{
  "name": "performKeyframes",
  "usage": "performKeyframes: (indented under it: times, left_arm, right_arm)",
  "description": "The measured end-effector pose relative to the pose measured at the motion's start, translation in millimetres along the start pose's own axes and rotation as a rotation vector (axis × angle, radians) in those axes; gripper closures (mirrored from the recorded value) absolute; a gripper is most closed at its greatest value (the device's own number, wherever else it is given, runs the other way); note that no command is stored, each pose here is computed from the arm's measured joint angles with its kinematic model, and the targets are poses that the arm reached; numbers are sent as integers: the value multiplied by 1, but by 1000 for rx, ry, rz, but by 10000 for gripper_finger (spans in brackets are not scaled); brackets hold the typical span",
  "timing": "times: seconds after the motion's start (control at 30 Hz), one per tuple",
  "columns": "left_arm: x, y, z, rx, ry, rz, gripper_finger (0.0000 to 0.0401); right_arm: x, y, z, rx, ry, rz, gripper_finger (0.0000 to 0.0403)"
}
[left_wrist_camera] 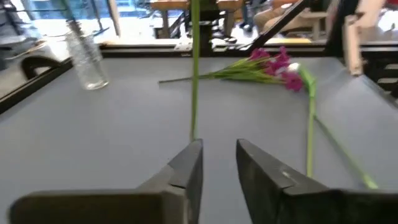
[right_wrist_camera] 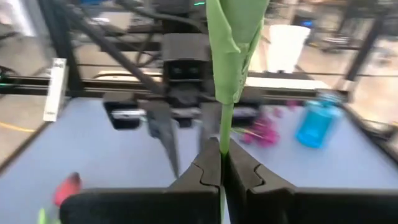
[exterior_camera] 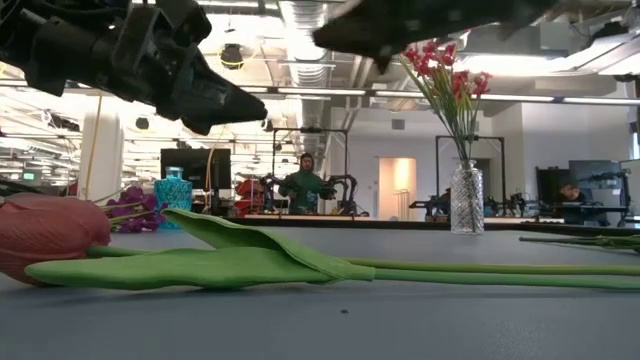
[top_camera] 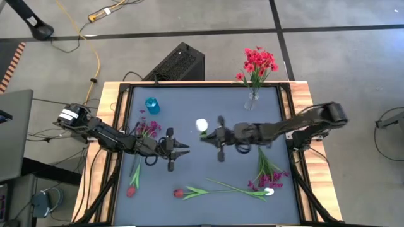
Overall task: Sort flowers into vase by color
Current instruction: Put the top white tulip into the transparent vase
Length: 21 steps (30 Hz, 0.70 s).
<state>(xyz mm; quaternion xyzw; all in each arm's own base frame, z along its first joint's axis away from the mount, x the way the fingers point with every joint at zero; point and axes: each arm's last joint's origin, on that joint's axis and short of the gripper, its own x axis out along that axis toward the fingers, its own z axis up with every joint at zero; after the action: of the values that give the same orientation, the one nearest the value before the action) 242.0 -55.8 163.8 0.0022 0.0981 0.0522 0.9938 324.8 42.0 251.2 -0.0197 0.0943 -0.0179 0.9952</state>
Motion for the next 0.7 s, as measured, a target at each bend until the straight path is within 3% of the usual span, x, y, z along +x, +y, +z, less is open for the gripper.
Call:
performKeyframes:
  times: [0.17, 0.37, 0.57, 0.7]
  left_arm:
    - [-5, 4, -1, 19, 64, 75, 272]
    - [-6, 6, 0, 15, 57, 97, 266]
    - [-5, 8, 1, 11, 57, 111, 266]
    - [-5, 9, 1, 10, 56, 113, 266]
  right_arm:
    - [-70, -10, -5, 9, -30, -208, 378]
    - [-140, -31, -13, 70, -152, -501, 378]
    - [-178, -54, -18, 83, -212, -815, 378]
    - [-187, -69, -18, 94, -231, -912, 378]
